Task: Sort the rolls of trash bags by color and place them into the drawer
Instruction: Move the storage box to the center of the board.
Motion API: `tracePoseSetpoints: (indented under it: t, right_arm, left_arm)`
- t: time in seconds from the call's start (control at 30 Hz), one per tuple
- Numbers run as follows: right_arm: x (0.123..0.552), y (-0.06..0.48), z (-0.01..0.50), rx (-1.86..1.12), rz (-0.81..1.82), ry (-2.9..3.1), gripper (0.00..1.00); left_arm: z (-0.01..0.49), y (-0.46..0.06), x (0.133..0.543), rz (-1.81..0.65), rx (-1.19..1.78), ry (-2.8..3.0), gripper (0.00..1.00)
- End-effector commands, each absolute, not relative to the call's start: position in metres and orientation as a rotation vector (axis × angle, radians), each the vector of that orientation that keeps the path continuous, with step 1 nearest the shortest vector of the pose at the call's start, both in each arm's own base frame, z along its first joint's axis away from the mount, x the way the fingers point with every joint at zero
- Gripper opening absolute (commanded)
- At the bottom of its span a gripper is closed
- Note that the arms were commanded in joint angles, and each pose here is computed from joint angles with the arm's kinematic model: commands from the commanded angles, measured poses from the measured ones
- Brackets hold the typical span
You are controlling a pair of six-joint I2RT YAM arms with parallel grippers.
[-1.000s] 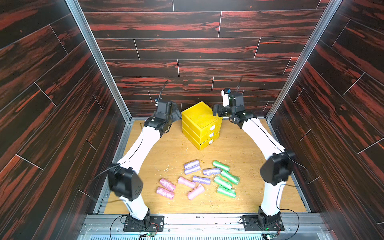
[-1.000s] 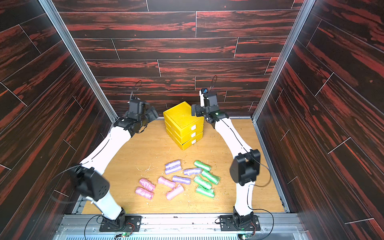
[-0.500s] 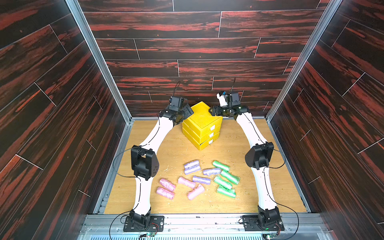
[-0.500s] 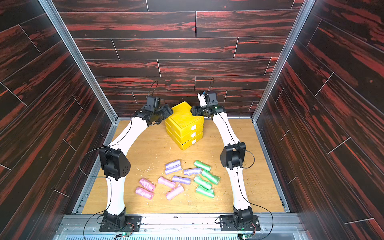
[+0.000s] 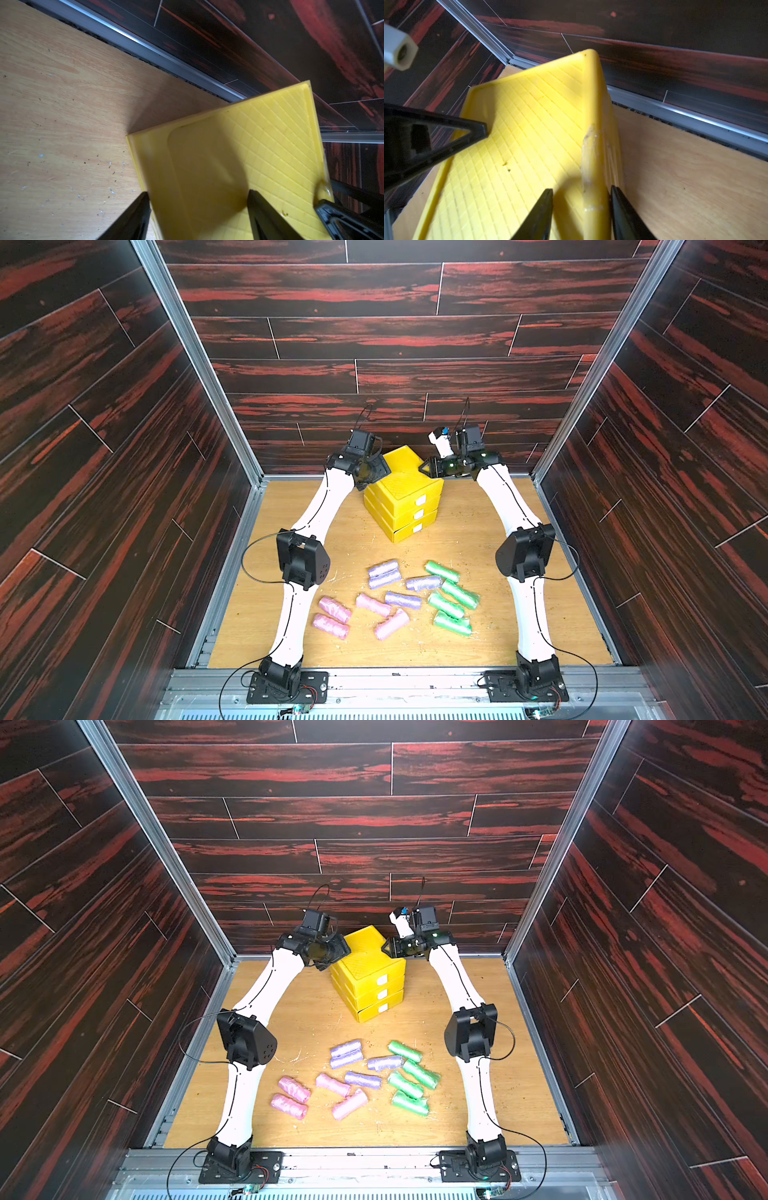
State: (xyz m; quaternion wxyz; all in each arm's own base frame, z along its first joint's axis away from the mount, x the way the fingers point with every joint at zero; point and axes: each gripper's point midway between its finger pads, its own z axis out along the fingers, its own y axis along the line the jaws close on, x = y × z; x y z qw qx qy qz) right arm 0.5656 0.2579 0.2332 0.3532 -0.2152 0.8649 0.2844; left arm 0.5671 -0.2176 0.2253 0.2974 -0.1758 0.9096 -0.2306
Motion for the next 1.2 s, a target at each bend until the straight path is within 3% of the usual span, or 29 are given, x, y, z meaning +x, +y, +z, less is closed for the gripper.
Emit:
tracePoseSetpoints:
  t: [0.0,0.63,1.17]
  right_arm:
    - [0.516,0.291,0.194,-0.678,0.897,2.392,0.48]
    - [0.422,0.407,0.167,-1.045,1.034,2.395,0.47]
    - [0.429,0.387,0.200,-0.951,0.820,2.404,0.52]
  left_arm:
    - [0.203,-0.213,0.547,-0.559,-0.419,2.551,0.75]
    - [0.217,-0.174,0.466,-0.412,-0.327,2.644,0.76]
    - [0.204,-0.170,0.494,-0.395,-0.314,2.656,0.77]
